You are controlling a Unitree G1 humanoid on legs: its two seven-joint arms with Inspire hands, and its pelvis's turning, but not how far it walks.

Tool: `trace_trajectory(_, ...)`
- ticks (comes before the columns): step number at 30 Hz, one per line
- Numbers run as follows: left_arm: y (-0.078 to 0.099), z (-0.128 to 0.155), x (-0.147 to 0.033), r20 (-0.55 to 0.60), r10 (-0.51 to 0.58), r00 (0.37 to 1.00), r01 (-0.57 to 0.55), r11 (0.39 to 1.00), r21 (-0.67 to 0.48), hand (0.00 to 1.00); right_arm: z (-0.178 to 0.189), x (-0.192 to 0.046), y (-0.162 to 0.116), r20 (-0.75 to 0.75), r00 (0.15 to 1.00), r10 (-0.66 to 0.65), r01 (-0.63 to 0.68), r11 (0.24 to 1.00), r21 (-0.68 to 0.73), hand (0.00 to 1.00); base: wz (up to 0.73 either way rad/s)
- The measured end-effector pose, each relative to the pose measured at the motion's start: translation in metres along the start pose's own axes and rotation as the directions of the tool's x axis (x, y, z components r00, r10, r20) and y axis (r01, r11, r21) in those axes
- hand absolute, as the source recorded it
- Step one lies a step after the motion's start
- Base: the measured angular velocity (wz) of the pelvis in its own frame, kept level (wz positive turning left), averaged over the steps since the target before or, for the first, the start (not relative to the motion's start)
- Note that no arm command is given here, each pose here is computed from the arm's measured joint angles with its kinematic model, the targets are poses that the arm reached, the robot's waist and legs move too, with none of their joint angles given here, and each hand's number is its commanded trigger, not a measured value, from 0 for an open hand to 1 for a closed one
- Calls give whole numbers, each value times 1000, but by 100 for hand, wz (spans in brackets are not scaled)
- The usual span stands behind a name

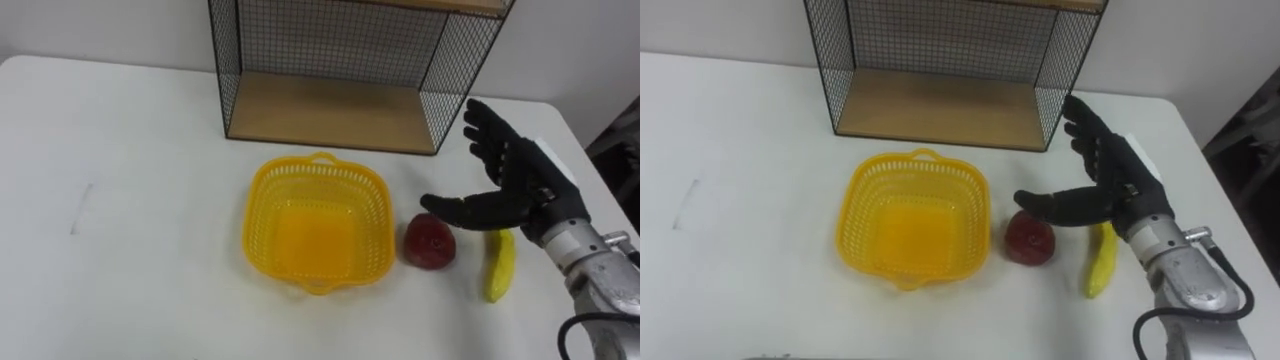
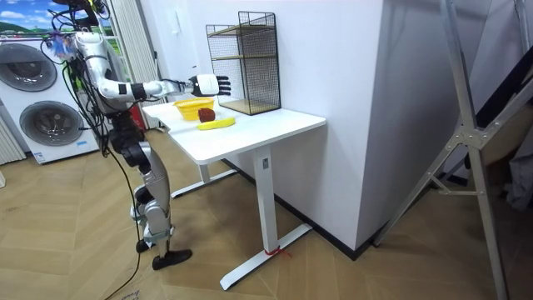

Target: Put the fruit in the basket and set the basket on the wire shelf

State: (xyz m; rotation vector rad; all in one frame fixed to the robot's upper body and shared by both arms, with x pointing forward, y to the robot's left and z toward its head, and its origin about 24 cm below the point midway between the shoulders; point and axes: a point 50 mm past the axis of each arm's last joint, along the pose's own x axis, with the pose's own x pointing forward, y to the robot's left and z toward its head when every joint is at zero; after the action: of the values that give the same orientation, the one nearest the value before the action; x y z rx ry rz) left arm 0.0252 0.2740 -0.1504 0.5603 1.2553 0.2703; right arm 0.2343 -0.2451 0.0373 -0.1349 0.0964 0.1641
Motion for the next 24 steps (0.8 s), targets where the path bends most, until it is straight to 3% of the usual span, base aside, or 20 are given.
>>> trace_trajectory(24,-3,0,-1,10,-15,1000,14,1000,26,0,-20,1,14,-93,992,87,-89,996,-22,0,1)
